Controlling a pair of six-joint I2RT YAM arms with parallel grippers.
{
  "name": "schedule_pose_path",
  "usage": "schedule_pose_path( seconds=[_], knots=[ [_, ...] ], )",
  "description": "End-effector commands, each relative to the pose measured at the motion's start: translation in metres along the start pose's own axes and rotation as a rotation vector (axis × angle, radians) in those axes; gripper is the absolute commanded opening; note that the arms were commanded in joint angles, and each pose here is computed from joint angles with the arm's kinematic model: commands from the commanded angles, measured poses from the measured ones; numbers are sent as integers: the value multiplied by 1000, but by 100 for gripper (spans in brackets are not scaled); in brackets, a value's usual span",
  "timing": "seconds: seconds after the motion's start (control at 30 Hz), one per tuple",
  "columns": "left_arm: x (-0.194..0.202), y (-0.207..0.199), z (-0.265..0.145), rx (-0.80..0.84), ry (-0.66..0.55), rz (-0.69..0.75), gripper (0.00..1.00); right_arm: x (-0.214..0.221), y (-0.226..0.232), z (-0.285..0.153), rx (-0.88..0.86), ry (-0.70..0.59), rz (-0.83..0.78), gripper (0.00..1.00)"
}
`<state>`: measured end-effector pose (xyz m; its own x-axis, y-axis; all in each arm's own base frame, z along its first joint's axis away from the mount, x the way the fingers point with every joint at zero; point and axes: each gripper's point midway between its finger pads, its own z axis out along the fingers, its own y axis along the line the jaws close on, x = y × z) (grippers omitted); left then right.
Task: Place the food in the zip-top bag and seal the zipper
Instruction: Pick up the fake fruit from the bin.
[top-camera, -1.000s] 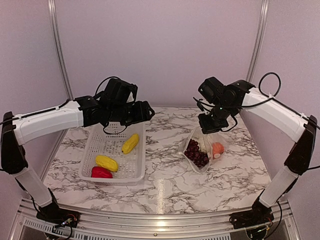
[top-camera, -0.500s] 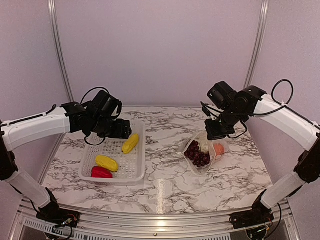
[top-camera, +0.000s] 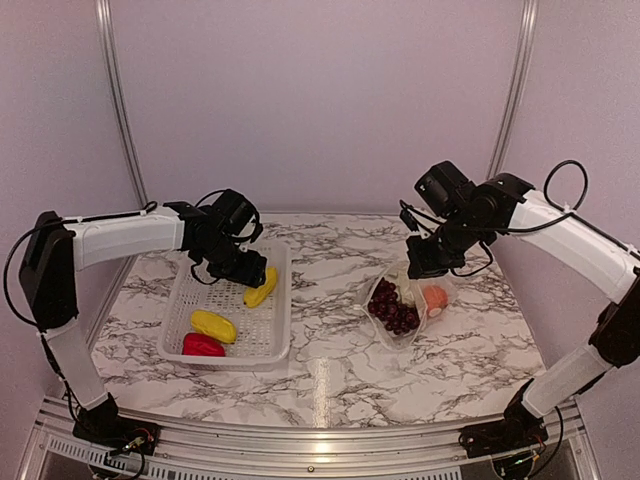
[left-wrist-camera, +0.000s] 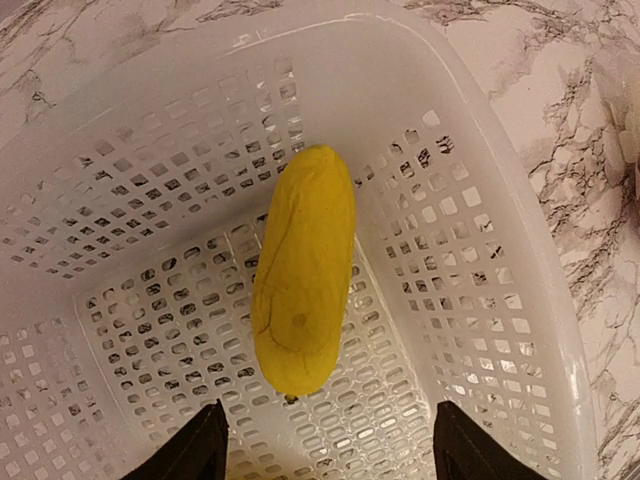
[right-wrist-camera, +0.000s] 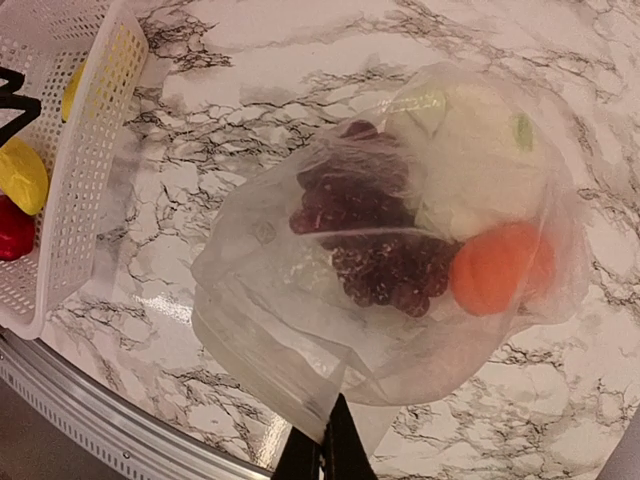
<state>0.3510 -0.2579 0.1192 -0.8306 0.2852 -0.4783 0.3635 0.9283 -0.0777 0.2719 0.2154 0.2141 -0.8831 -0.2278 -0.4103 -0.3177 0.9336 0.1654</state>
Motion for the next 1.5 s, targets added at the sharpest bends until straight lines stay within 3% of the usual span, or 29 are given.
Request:
schedule_pose_path(
  seconds=[0.0, 0.3, 0.47, 1.0, 1.27, 1.47],
  knots=[
    [-9, 7, 24, 13, 46, 45, 71, -4, 8, -12, -44, -43, 0, 0],
    [-20, 0, 64, 58, 81, 67, 68, 5, 6, -4, -48, -18, 10, 0],
    [-20, 11, 78, -10, 109, 49, 65, 8, 6, -4, -50, -20, 17, 0],
    [-5, 17, 82, -45, 196, 50, 44, 10, 10, 1, -79, -12, 29, 0],
    [-20, 19, 53, -65, 160, 53, 27, 10, 12, 0, -93, -14, 35, 0],
    [-53, 14, -17, -39, 40, -20, 26, 6, 19, -4, -122, -31, 51, 0]
  ],
)
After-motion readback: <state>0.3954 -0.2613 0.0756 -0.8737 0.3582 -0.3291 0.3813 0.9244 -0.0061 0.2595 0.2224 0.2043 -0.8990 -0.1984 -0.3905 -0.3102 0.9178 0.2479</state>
